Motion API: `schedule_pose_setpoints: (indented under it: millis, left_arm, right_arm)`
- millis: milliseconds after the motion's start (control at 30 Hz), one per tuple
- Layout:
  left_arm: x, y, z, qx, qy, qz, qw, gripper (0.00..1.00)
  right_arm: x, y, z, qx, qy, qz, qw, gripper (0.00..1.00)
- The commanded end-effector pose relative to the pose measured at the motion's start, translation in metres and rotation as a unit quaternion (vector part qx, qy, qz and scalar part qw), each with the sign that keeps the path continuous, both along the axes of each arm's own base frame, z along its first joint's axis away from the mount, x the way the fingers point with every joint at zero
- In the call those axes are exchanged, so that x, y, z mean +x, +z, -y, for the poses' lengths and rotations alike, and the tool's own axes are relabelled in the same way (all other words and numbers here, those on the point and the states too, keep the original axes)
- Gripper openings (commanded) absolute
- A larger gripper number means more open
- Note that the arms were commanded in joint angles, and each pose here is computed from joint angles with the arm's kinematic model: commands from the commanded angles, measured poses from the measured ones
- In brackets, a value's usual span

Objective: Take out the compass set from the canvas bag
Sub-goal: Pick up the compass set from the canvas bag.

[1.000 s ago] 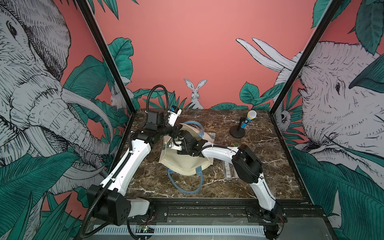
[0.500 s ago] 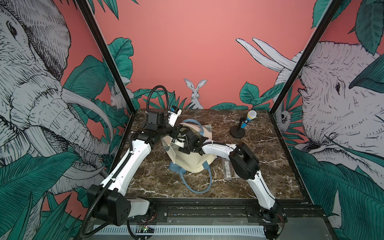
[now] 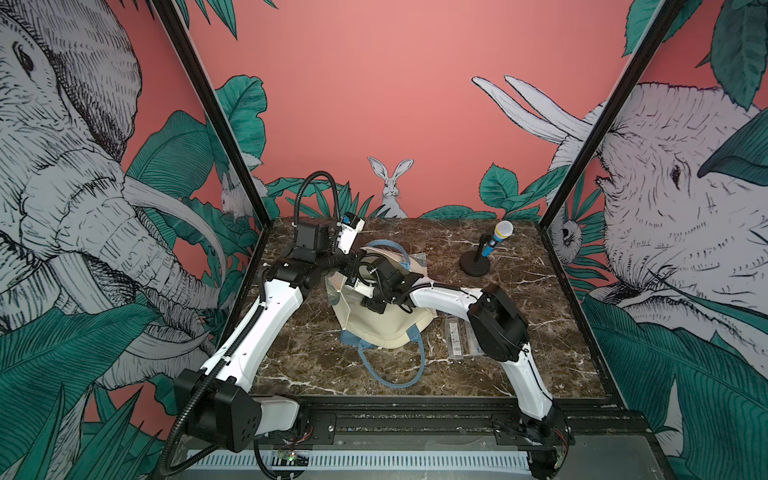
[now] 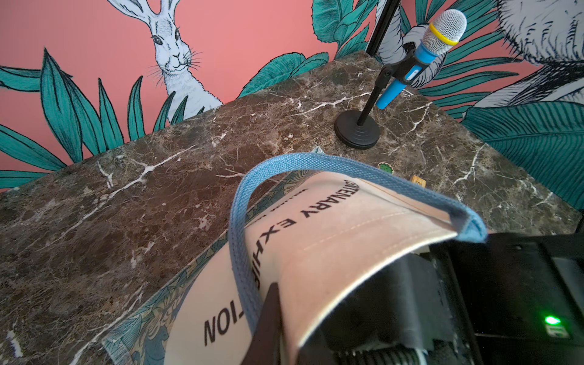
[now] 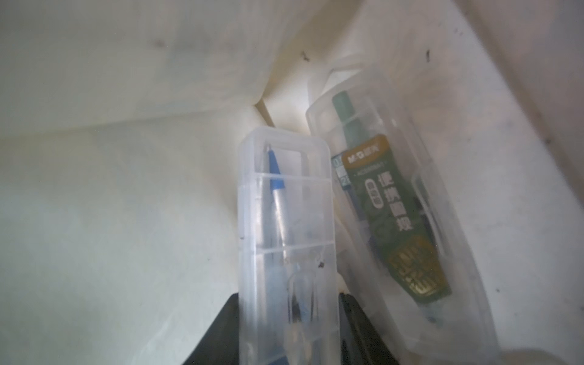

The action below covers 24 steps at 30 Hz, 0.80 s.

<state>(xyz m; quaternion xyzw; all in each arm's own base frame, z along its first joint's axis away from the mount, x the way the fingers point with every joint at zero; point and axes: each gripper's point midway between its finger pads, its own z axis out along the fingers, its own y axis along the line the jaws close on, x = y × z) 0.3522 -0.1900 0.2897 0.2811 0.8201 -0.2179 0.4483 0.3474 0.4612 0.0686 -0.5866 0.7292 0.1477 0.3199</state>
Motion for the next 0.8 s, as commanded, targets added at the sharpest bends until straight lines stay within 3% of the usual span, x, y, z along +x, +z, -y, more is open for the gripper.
schedule_pose_setpoints:
  millis: [0, 333, 767]
  left_arm:
    - [-0.010, 0.035, 0.006, -0.027, -0.021, 0.050, 0.998, 0.00]
    - [-0.009, 0.033, 0.005, -0.023, -0.018, 0.050, 0.998, 0.00]
    - [-0.007, 0.032, 0.004, -0.020, -0.013, 0.049, 0.999, 0.00]
  right_arm:
    - [-0.014, 0.017, 0.003, 0.013, -0.005, -0.020, 1.000, 0.37]
    - [-0.028, 0.032, 0.012, 0.013, -0.033, -0.025, 0.999, 0.28]
    - [-0.045, 0.052, 0.043, -0.007, -0.066, -0.029, 0.997, 0.27]
